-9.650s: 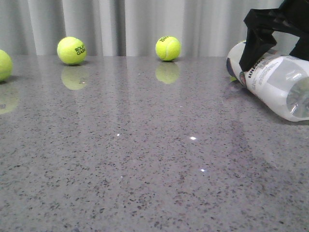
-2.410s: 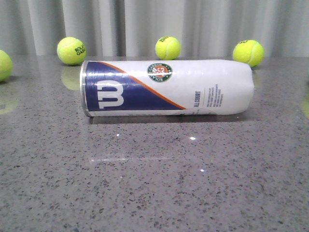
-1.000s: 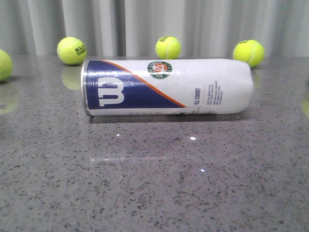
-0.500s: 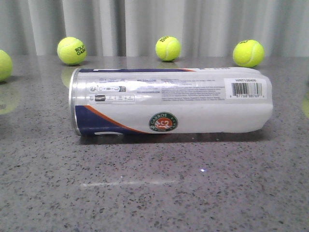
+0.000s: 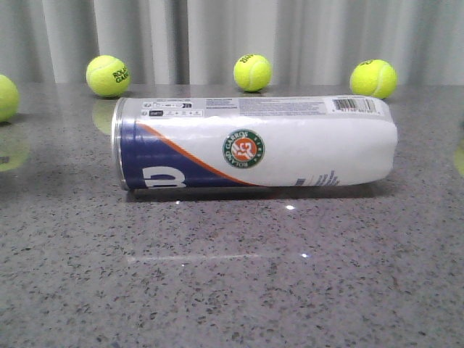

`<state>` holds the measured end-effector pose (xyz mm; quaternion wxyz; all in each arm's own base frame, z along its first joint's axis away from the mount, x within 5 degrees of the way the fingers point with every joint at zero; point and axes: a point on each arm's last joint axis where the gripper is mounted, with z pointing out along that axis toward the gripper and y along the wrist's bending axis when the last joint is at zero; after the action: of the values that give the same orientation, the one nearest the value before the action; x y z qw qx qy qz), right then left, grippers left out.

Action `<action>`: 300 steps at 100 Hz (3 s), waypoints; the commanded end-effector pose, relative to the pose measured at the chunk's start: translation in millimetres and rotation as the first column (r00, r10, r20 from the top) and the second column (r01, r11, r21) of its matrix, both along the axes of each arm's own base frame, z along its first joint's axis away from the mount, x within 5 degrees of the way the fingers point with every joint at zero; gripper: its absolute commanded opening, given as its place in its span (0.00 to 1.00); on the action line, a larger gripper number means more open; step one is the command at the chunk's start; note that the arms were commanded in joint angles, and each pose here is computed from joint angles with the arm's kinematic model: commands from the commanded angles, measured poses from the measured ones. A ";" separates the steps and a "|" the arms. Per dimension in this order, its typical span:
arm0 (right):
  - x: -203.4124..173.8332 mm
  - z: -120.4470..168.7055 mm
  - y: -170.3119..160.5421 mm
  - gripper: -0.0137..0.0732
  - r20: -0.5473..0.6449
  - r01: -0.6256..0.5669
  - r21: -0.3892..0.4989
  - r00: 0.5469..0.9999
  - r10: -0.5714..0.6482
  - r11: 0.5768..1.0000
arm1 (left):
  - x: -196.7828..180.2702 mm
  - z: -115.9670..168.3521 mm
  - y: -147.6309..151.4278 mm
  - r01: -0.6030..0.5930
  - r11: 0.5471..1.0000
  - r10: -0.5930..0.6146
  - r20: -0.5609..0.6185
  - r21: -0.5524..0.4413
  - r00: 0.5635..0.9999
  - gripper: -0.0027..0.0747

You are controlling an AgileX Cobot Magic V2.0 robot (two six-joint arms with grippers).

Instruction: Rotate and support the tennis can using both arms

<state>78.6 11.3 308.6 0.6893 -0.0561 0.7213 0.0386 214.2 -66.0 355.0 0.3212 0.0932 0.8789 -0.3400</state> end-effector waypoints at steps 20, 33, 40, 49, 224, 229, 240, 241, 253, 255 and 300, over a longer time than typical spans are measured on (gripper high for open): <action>-0.9 15.3 -2.2 0.08 0.093 0.023 0.019 0.995 -0.025 1.000 | 22.0 0.6 -8.2 0.027 0.991 -0.028 -0.003 -0.127 1.000 0.86; -0.9 15.3 -2.2 0.08 0.093 0.023 0.019 0.995 -0.025 1.000 | 33.6 -13.0 -12.7 0.075 0.983 -0.086 -0.062 -0.166 0.994 0.86; -0.9 15.3 -2.2 0.08 0.093 0.023 0.019 0.995 -0.025 1.000 | 39.6 -19.6 -15.1 0.096 0.976 -0.114 -0.085 -0.193 0.990 0.86; -0.9 15.3 -2.2 0.08 0.093 0.023 0.019 0.995 -0.025 1.000 | 47.4 -27.4 -18.0 0.110 0.968 -0.136 -0.105 -0.226 0.985 0.86; -0.9 15.1 -2.1 0.08 0.091 0.023 0.018 0.996 -0.024 1.000 | 14.9 57.5 -60.5 0.481 0.876 -0.481 0.161 0.039 0.862 0.01; -0.9 15.1 -2.1 0.08 0.091 0.023 0.018 0.996 -0.024 1.000 | 7.1 66.8 -52.2 0.438 0.888 -0.457 0.164 0.138 0.874 0.01; -0.9 15.1 -2.1 0.08 0.091 0.023 0.018 0.996 -0.024 1.000 | -10.0 83.9 -36.8 0.343 0.899 -0.397 0.179 0.272 0.900 0.01; -0.9 15.1 -2.1 0.08 0.091 0.023 0.018 0.996 -0.024 1.000 | -11.8 84.4 -35.0 0.333 0.898 -0.393 0.179 0.289 0.902 0.01; -0.9 15.1 -2.1 0.08 0.091 0.023 0.018 0.996 -0.024 1.000 | -26.6 89.4 -18.0 0.220 0.890 -0.306 0.164 0.400 0.938 0.01; -0.9 15.1 -2.1 0.08 0.091 0.023 0.018 0.996 -0.024 1.000 | -28.5 89.4 -15.0 0.204 0.883 -0.293 0.158 0.422 0.943 0.01; -0.9 15.1 -2.1 0.08 0.091 0.023 0.018 0.996 -0.024 1.000 | -31.8 78.9 8.2 0.042 0.821 -0.131 0.116 0.570 0.985 0.01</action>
<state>78.6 11.3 308.6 0.6893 -0.0561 0.7213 0.0386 187.7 -60.2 431.2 0.3243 0.2581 0.9071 -0.0736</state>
